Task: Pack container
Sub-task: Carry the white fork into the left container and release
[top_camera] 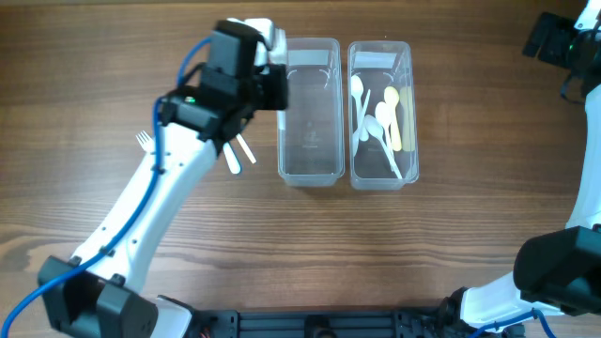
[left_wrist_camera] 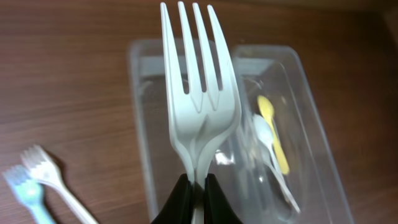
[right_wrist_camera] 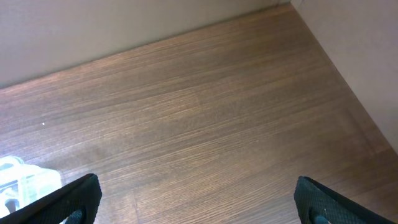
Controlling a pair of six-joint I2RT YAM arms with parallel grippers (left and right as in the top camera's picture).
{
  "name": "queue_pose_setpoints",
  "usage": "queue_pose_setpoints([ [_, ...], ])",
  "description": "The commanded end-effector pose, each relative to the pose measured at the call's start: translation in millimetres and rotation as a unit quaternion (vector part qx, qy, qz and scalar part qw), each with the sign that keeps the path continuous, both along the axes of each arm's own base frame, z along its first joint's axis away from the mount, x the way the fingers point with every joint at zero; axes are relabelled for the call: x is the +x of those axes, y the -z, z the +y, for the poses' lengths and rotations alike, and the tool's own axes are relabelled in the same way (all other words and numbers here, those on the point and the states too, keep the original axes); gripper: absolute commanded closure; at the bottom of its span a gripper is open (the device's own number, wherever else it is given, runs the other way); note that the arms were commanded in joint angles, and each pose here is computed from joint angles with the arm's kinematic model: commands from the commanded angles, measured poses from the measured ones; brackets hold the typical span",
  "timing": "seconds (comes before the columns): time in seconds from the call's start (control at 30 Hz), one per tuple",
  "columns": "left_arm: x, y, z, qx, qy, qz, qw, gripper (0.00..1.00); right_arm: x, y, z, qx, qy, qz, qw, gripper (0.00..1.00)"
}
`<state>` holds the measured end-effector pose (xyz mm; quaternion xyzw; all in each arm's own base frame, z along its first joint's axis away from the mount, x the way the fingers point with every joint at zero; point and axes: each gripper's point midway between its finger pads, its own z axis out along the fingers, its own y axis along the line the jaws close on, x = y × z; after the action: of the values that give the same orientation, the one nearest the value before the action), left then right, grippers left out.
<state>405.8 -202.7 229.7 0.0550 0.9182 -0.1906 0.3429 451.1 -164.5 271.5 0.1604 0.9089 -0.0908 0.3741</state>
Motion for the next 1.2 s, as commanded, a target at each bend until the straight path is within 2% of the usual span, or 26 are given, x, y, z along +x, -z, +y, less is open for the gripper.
queue_pose_setpoints([
  [0.0,-1.4,28.9,-26.0,0.005,0.02,0.033,0.999,0.96,2.1,7.0,2.6,0.005,-0.003,0.006,1.0,0.0],
  [0.33,21.1,106.4,-44.5,0.028,0.026,0.079,0.996,0.92,2.1,7.0,2.6,0.005,-0.003,0.006,1.0,0.0],
  [0.57,22.9,131.5,-45.9,0.038,0.027,0.099,0.994,0.74,2.1,7.0,2.6,0.005,-0.003,0.006,1.0,0.0],
  [0.63,23.9,131.0,-46.2,0.037,0.026,0.097,0.994,0.63,2.1,7.0,2.6,0.005,-0.003,0.006,1.0,0.0],
  [0.67,25.6,129.7,-46.9,0.035,0.026,0.092,0.995,0.56,2.1,7.0,2.6,0.005,-0.003,0.006,1.0,0.0],
  [0.7,26.9,128.6,-47.3,0.034,0.027,0.089,0.995,0.55,2.1,7.0,2.6,0.005,-0.003,0.006,1.0,0.0],
  [0.8,35.7,113.7,-47.8,0.023,0.024,0.066,0.997,0.59,2.1,7.1,2.6,0.005,-0.003,0.006,1.0,0.0],
  [0.93,50.2,63.3,-37.8,0.003,0.009,0.026,1.0,0.59,2.1,7.0,2.6,0.005,-0.003,0.006,1.0,0.0],
  [1.03,58.9,23.5,-13.3,-0.004,-0.021,-0.001,1.0,0.58,2.1,7.0,2.6,0.005,-0.003,0.006,1.0,0.0],
  [1.17,59.8,2.1,38.6,0.011,-0.077,-0.004,0.997,0.62,2.1,7.0,2.6,0.005,-0.003,0.006,1.0,0.0],
])
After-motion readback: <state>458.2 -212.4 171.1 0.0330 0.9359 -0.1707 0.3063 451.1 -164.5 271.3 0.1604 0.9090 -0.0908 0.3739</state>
